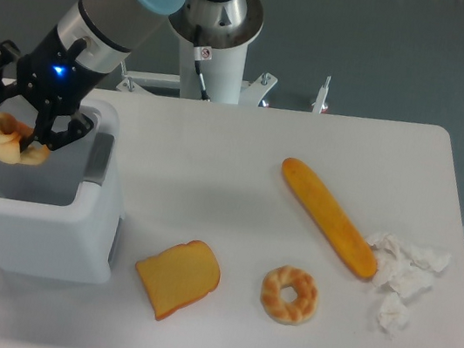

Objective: Place the round bread in the trash can

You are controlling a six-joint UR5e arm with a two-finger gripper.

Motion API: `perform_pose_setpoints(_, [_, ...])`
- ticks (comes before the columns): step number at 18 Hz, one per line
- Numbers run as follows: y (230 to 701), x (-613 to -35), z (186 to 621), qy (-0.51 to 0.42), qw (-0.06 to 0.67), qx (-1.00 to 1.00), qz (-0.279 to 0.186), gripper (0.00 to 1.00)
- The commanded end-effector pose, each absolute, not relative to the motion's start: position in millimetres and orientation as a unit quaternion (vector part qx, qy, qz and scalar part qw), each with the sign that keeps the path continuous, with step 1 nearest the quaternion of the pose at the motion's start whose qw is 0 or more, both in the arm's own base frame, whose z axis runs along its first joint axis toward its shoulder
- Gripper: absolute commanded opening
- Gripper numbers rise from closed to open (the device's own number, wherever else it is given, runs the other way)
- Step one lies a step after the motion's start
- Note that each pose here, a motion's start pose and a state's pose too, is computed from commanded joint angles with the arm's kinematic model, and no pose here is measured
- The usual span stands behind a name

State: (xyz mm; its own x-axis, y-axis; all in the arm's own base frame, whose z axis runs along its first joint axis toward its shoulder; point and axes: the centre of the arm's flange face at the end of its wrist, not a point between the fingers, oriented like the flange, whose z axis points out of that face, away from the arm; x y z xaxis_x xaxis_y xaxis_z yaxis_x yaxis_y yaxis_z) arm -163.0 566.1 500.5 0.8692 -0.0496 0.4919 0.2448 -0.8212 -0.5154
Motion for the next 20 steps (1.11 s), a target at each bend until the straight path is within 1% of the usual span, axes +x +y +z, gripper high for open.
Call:
perform_pose_setpoints(6, [558.2,-175.7,512.1,-0.062,0.304,-0.920,-0.238,0.65])
perform_pose_setpoints(8, [558.5,-173.9,510.2,-0.061,0.303,-0.921,-0.239,0.66])
perform_pose_setpoints(9, [559.0,-174.4,509.6,-0.060,0.303,-0.921,-0.237,0.72])
perform_pose_setpoints(11, [559.5,-173.7,511.9,-0.058,0.305,-0.921,-0.236,0.87])
perform_pose_setpoints(13, [558.7,-174.1,511.2,-0.058,0.305,-0.921,-0.236,0.87])
perform_pose_setpoints(16, [558.6,-174.1,510.4,-0.059,0.304,-0.921,-0.237,0.91])
perform_pose_setpoints(20, [558.6,-174.1,510.4,-0.059,0.304,-0.921,-0.237,0.91])
